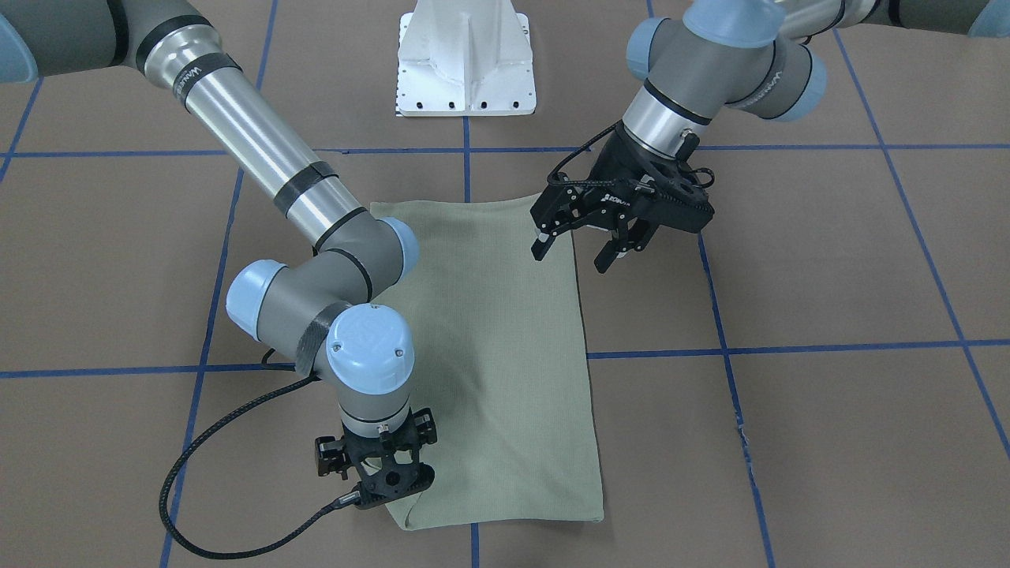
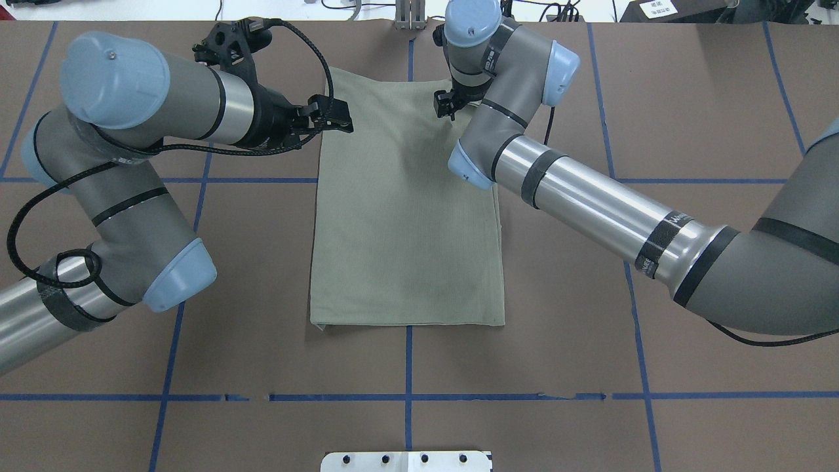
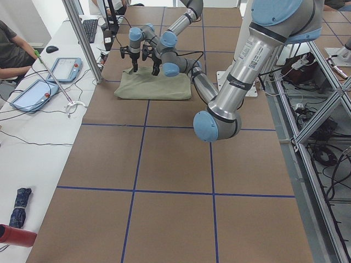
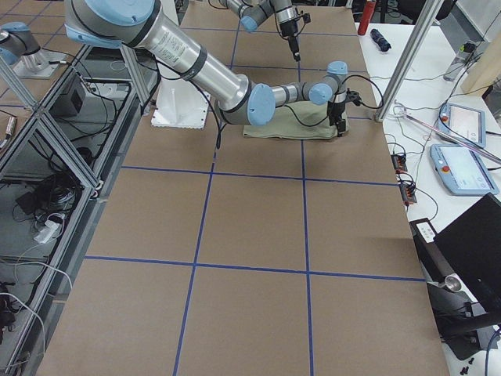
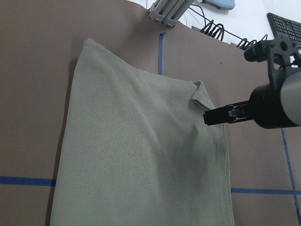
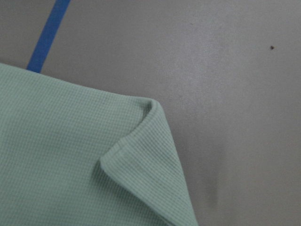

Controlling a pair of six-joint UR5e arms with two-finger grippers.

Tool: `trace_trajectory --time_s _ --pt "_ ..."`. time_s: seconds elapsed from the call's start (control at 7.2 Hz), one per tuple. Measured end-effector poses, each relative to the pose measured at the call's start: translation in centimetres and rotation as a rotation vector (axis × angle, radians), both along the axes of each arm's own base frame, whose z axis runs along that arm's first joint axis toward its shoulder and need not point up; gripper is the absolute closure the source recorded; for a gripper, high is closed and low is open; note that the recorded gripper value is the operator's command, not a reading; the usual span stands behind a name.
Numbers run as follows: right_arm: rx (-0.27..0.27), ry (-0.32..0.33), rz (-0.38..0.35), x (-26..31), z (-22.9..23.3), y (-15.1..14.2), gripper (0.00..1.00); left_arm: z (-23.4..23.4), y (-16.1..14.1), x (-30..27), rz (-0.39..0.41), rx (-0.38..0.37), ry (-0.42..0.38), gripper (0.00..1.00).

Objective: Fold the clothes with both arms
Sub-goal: 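Hold and adjust the far corner fold with the right gripper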

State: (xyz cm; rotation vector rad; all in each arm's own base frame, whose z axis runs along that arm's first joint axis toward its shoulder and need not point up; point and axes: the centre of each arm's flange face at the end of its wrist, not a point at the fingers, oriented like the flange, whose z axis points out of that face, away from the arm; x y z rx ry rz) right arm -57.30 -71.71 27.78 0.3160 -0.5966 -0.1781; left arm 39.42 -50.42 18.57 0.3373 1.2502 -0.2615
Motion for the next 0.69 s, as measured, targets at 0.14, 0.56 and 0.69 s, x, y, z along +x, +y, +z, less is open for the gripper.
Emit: trace_trajectory --time_s 0.14,0.56,0.69 --pt "0.008 -0.003 0.008 -0.49 -0.23 0.16 0.00 -0.01 0.01 -0.02 0.000 0.000 0.000 0.00" --pt "0.026 0.013 0.033 -0.43 -0.21 -0.18 0.00 -0.03 0.03 -0.03 -0.001 -0.003 0.003 0.00" --pt "0.039 0.018 0.043 -0.33 0.34 -0.46 0.00 -0.06 0.06 0.00 0.000 -0.002 0.003 0.00"
